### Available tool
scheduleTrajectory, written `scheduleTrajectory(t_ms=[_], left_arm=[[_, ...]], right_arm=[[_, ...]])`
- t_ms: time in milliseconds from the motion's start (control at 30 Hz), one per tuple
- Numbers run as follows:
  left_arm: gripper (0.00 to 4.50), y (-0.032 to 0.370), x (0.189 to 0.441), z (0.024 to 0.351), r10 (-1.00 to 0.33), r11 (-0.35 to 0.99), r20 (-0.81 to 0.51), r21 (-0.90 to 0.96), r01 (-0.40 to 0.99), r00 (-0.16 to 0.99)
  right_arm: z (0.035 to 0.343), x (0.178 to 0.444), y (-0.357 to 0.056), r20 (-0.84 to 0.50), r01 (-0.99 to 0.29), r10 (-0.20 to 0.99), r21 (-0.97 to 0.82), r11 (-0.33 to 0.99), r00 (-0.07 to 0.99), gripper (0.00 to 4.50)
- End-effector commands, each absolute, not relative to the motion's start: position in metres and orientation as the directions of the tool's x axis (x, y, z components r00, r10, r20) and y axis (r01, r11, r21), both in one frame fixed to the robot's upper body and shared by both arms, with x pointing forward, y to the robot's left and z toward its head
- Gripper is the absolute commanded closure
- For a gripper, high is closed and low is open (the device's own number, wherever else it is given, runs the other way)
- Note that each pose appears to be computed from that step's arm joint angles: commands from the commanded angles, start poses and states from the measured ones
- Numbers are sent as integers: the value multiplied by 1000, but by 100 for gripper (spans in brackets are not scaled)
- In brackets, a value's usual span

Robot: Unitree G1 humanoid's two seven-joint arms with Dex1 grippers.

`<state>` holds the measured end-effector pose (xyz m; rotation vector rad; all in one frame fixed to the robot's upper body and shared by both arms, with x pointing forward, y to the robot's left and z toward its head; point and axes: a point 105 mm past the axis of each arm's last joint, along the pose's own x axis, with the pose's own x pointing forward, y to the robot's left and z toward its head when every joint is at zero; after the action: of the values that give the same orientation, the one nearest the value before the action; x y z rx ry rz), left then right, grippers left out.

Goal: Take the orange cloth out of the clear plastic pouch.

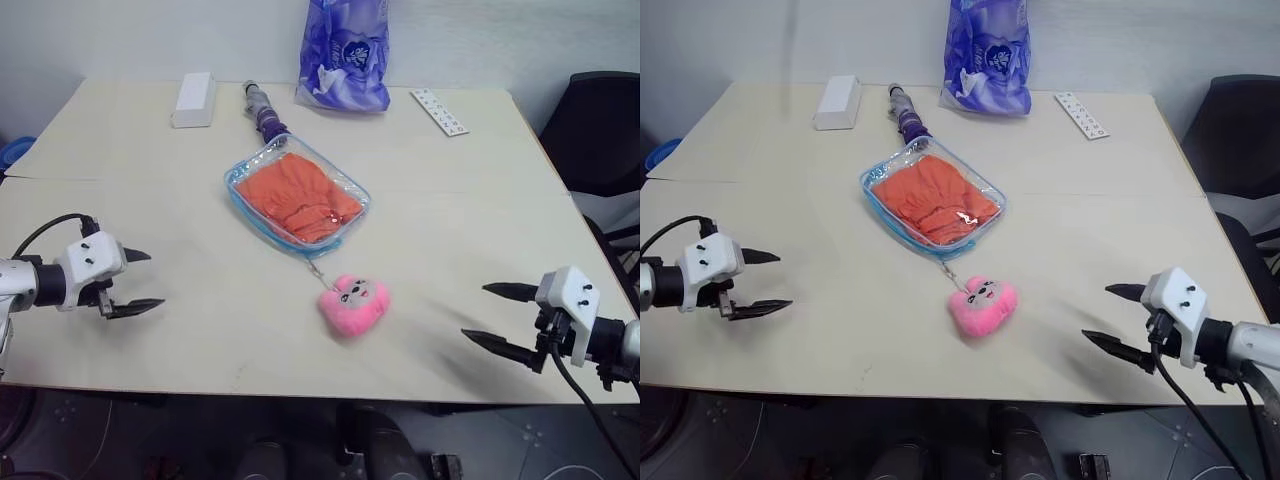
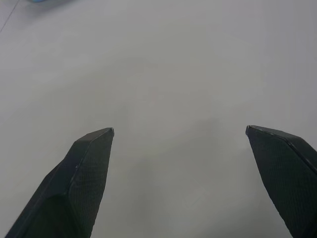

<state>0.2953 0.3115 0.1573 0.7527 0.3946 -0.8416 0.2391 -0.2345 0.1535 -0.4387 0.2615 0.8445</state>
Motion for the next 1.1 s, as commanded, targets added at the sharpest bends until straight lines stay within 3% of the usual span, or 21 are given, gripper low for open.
scheduleTrajectory(t_ms=[33,667,1100], left_arm=[[0,313,293,166,-519,423,-581,463,779,627],[0,310,306,175,-520,437,-541,497,750,661],[0,241,408,212,-519,223,-429,767,602,739]], right_arm=[[164,240,-235,-367,-754,659,-307,581,657,1],[169,249,-227,-294,-714,651,-280,641,700,1],[201,236,-168,-157,-715,714,-347,607,682,1]])
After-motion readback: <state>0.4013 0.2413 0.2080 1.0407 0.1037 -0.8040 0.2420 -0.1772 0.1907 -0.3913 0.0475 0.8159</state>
